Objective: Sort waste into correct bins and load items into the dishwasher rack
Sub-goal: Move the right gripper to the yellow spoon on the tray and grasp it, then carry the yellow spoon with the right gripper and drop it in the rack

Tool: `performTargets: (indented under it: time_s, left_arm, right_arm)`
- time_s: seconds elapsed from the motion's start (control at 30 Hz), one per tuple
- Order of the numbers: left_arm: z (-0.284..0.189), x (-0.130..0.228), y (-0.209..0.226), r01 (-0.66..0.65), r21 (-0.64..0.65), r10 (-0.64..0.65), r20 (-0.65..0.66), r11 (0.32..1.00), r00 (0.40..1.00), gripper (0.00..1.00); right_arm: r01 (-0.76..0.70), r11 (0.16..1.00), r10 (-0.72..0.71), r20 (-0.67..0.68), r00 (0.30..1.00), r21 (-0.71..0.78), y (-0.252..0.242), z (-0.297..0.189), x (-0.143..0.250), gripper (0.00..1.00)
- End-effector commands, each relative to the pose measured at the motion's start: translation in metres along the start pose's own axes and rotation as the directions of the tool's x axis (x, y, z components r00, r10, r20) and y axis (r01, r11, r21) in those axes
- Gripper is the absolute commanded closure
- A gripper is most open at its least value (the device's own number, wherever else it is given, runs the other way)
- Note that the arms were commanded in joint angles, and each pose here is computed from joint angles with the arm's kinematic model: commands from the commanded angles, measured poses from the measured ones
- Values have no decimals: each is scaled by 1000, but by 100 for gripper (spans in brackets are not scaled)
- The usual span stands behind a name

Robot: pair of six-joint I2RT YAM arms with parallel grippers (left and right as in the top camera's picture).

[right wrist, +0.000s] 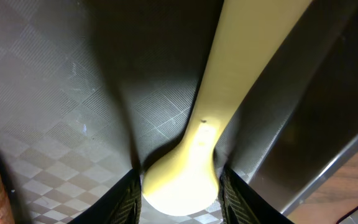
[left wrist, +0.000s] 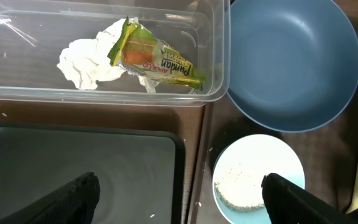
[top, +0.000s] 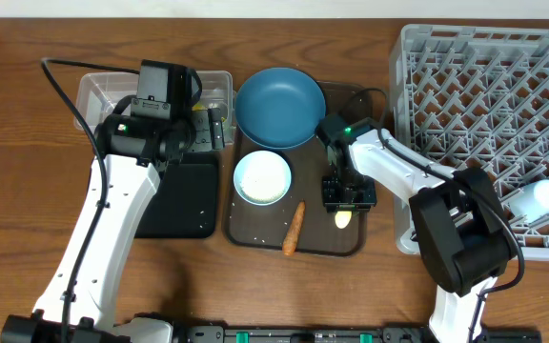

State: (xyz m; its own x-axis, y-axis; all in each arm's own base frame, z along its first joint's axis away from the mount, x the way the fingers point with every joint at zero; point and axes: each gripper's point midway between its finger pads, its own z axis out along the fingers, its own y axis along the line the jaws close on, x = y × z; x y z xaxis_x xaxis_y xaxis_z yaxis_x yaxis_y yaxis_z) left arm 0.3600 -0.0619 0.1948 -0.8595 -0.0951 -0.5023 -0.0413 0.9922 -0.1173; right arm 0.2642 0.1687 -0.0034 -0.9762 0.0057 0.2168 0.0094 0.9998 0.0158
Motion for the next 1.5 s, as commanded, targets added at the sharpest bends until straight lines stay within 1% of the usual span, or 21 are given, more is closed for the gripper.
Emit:
performTargets:
  time_s: [0.0, 0.23, 0.3, 0.47, 0.6, 0.73, 0.83, 0.97, 1.17, 1.47]
  left_arm:
    - [-1, -2, 1, -14, -11, 14, 5, 1000, 1000, 14]
    - [-1, -3, 1, -14, -11, 14, 6, 1000, 1000, 14]
    - [-1, -2, 1, -14, -11, 14, 5, 1000, 1000, 14]
    - [-1, -3, 1, -14, -11, 14, 6, 1000, 1000, 14]
    - [-1, -3, 1, -14, -11, 14, 6, 1000, 1000, 14]
    - [-1, -3, 1, -14, -11, 14, 6, 1000, 1000, 14]
    - [-1, -3, 1, -14, -11, 14, 6, 1000, 1000, 14]
    - [-1, -3, 1, -14, -11, 14, 6, 1000, 1000, 14]
    - [-1, -3, 1, -14, -11, 14, 6, 1000, 1000, 14]
    - [-1, -3, 1, -14, -11, 14, 6, 1000, 1000, 14]
  right_arm:
    - [0, 1000, 0, -68, 998, -7, 0, 25, 10, 61]
    - [-1, 1000, 0, -71, 998, -13, 1, 25, 10, 62]
    - [0, 1000, -1, -70, 998, -14, 1, 25, 10, 66]
    - [0, 1000, -1, -65, 998, -16, 1, 23, 9, 68]
    - [3, 1000, -4, -53, 999, -23, 2, 19, 8, 74]
    - [4, 1000, -5, -33, 999, -28, 3, 13, 6, 76]
    - [5, 1000, -5, 6, 1000, -19, -1, 4, 2, 79]
    - [-2, 1000, 4, 71, 997, -21, -7, -14, -6, 79]
    - [31, 999, -26, 172, 985, -30, -11, -41, -14, 79]
    - [89, 995, -76, 252, 965, -40, -11, -67, -15, 80]
